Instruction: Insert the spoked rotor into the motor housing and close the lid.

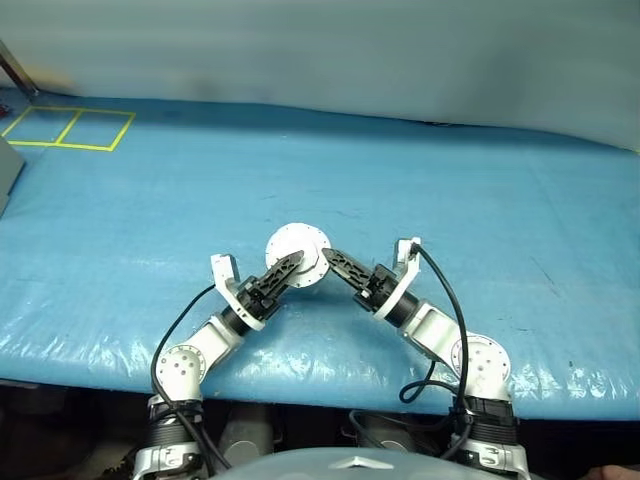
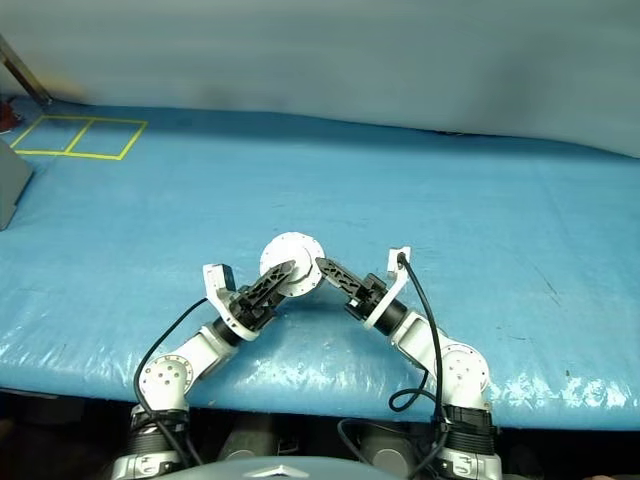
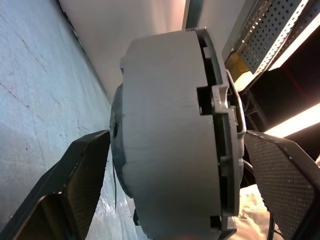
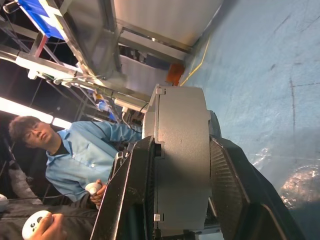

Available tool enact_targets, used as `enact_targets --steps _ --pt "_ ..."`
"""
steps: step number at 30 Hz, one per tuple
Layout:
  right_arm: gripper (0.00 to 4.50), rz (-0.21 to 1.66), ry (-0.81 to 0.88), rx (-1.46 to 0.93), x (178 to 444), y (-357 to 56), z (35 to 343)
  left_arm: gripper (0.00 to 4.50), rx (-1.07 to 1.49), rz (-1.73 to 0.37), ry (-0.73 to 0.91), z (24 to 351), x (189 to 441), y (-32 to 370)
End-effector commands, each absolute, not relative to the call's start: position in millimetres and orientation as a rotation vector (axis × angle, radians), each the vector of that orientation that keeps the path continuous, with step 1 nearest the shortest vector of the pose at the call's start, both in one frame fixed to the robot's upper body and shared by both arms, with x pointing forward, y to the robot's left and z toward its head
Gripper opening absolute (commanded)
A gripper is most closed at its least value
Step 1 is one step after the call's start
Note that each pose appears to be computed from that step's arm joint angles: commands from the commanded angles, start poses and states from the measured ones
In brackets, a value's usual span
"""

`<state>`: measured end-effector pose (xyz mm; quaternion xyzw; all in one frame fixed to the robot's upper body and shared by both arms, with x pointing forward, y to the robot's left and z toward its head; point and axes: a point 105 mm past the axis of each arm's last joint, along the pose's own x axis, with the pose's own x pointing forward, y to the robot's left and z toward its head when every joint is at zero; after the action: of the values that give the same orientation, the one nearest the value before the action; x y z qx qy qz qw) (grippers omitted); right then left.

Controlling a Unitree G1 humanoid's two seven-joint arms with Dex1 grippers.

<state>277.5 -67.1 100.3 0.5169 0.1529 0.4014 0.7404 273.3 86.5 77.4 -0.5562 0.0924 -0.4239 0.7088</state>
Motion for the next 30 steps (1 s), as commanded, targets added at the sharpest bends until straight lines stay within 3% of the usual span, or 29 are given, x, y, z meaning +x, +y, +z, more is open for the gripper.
enact_targets --steps 1,14,17,21,30 --pt "1.26 0.949 0.239 1.152 279 -67 124 4.48 -1.214 -0.976 0.148 91 274 88" --pt "1.26 1.017 0.242 1.12 272 -55 132 4.48 -1.225 -1.027 0.184 87 279 67" --pt "1.26 0.986 0.24 1.122 275 -60 129 3.87 -1.237 -1.011 0.161 88 282 69" --pt "1.26 0.932 0.244 1.129 281 -67 122 2.58 -1.282 -0.991 0.123 92 284 74" --pt "1.26 0.885 0.259 1.09 288 -67 116 2.53 -1.297 -0.963 0.123 90 285 76"
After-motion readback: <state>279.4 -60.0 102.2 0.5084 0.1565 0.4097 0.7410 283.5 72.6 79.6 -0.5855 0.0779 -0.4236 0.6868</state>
